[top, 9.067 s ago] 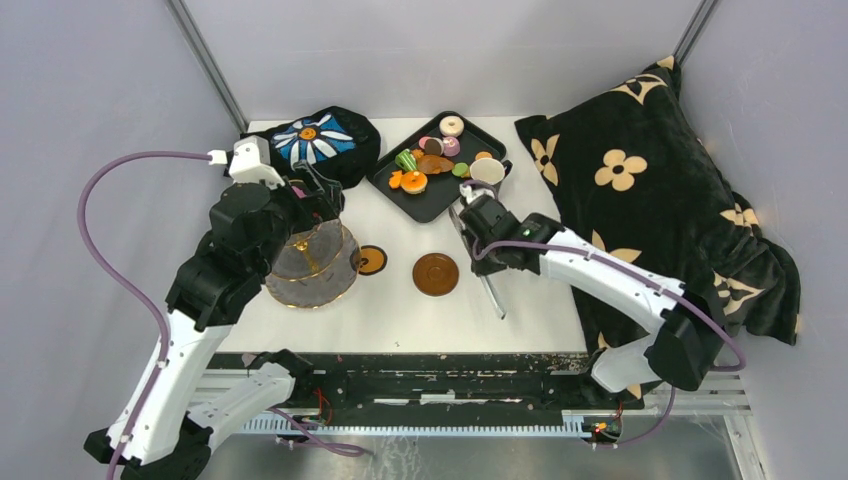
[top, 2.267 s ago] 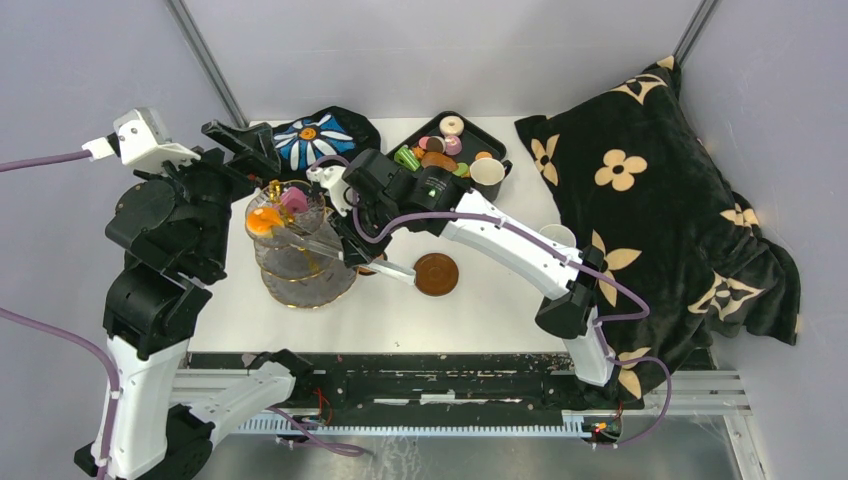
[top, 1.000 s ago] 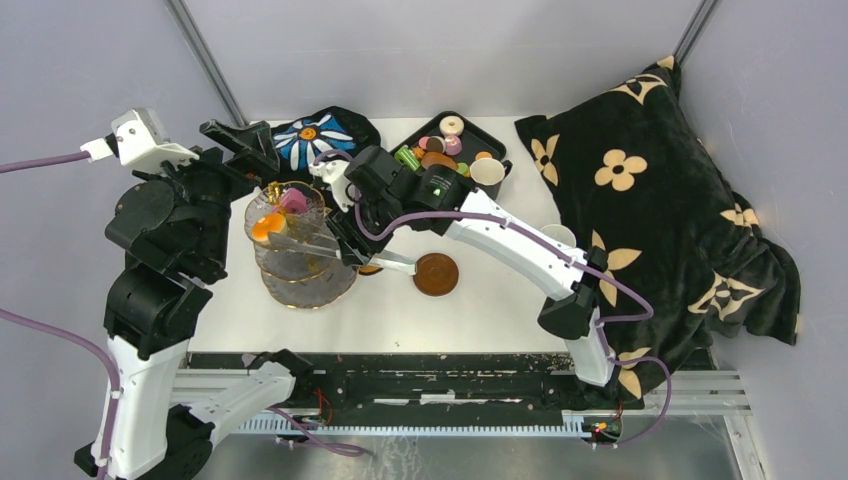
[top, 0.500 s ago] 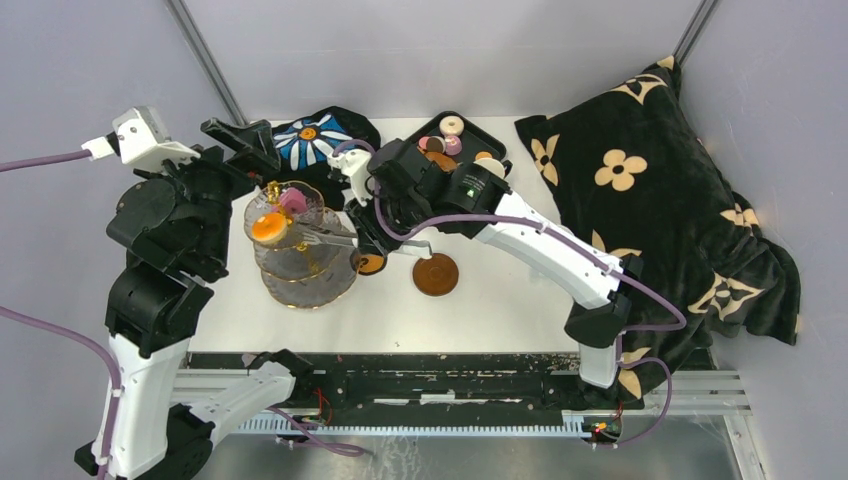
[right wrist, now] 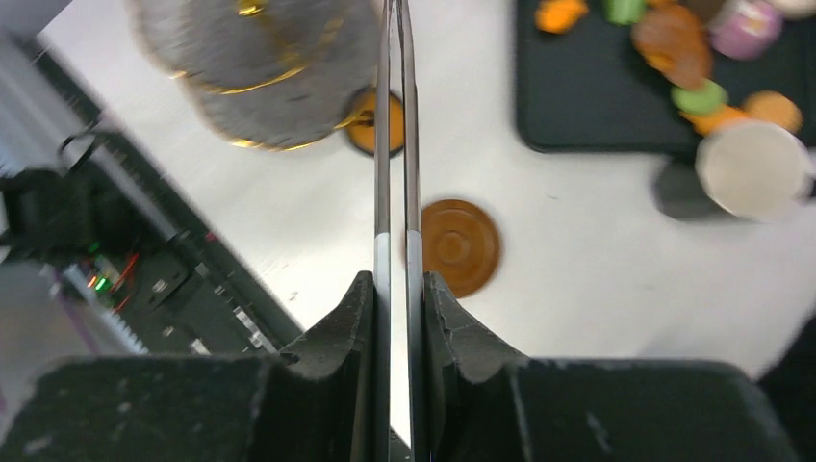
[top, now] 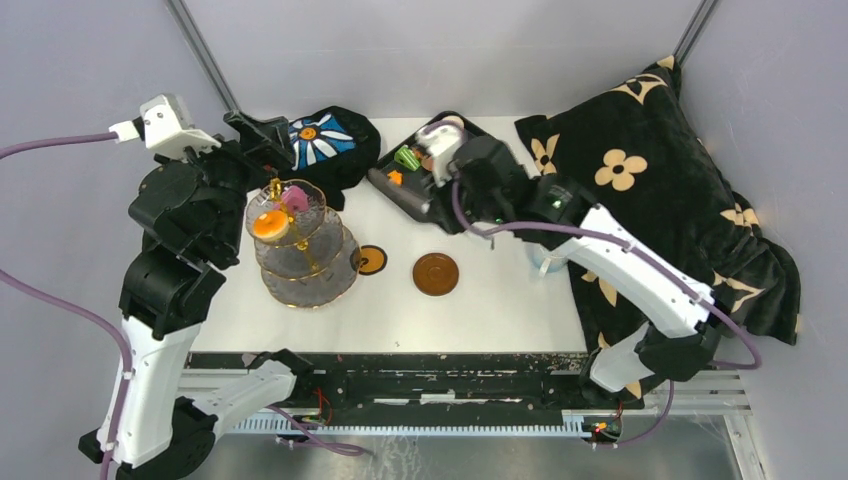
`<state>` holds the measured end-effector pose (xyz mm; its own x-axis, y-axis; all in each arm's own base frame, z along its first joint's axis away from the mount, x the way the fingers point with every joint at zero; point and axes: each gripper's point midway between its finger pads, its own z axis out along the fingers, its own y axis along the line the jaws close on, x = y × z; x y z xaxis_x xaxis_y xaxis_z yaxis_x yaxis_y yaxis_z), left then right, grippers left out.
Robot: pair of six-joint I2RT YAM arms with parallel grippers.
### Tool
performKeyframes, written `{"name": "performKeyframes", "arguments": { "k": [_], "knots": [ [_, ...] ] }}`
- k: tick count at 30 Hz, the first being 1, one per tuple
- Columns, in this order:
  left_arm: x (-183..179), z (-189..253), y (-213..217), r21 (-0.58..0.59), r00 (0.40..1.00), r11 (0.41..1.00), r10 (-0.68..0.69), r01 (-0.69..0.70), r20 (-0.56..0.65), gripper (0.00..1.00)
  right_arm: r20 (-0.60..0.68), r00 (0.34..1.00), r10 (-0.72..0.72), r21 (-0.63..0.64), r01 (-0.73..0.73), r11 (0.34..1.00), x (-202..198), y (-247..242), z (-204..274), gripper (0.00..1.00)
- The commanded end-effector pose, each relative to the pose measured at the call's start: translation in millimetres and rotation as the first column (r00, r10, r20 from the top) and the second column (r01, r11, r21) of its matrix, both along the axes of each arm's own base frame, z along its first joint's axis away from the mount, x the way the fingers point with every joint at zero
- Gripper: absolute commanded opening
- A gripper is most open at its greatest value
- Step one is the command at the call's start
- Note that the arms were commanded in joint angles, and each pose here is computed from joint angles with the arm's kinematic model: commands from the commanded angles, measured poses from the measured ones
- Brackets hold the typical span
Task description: Serve the afternoon tea
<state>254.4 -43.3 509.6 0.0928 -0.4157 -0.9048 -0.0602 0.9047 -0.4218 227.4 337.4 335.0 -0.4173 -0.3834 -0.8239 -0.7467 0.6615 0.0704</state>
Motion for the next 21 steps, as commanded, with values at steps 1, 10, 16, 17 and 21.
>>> {"name": "performKeyframes", "arguments": {
  "k": [1,10,16,17,21],
  "knots": [
    [6,7,-16,0.018,0.997,0.997,-0.071,0.071,0.027,0.99,0.017,0.965,-0.261,0.073,0.259,0.963,66,-54,0,0.05],
    [13,2,-30,0.061,0.991,0.990,-0.131,0.131,0.004,0.99,-0.113,0.948,-0.298,-0.054,0.294,0.954,135,-51,-79,0.16],
    [10,-2,-42,0.065,0.979,0.977,-0.203,0.202,0.018,0.99,-0.144,0.936,-0.322,-0.105,0.309,0.945,192,-30,-117,0.23],
    [10,-3,-41,0.070,0.980,0.978,-0.199,0.198,0.014,0.99,-0.139,0.934,-0.329,-0.110,0.316,0.943,200,-27,-121,0.23],
    [12,-4,-38,0.092,0.983,0.979,-0.183,0.181,0.009,0.99,-0.112,0.925,-0.363,-0.127,0.349,0.928,231,-21,-131,0.26]
  ]
}}
